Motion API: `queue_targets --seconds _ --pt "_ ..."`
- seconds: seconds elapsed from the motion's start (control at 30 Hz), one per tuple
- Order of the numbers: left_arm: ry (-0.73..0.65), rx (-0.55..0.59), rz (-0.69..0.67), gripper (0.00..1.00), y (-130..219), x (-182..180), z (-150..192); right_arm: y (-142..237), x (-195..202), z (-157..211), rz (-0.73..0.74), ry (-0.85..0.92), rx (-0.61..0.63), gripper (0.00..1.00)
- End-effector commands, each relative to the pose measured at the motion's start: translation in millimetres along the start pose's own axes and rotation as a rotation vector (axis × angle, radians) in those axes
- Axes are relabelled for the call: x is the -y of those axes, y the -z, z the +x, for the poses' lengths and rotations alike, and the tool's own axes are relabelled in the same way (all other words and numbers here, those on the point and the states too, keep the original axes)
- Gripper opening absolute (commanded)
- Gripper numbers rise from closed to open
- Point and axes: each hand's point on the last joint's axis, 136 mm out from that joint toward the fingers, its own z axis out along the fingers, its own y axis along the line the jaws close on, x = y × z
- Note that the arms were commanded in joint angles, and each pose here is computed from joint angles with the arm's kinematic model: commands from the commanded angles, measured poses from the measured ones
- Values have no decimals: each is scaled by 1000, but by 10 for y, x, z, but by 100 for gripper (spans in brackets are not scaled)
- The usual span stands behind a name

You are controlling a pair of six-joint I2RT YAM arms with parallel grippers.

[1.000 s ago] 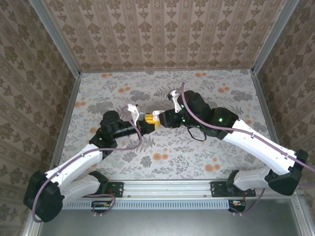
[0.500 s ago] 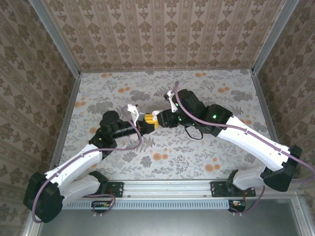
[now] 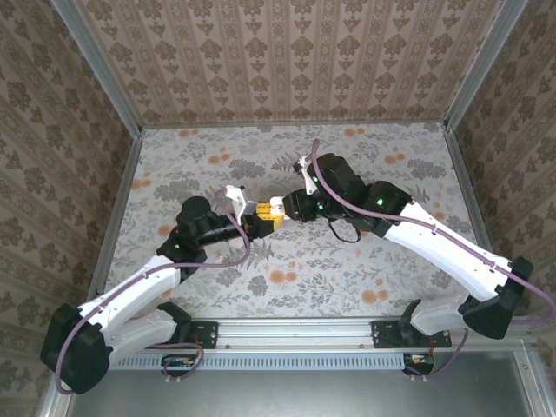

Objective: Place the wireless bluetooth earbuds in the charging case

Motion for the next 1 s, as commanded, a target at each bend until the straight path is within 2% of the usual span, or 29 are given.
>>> queue_targets --seconds 0.0,0.33,0.77,0.97 --pt "-60 48 32 3 35 110 -205 62 -28 16 -44 8 1 30" --pt "-61 52 36 3 38 126 -214 104 -52 70 -128 20 -10 20" --pt "-53 66 85 3 31 201 -244 159 -192 135 -295 108 -7 19" --pt "-51 73 100 4 37 229 -255 182 -175 181 -316 149 -7 18"
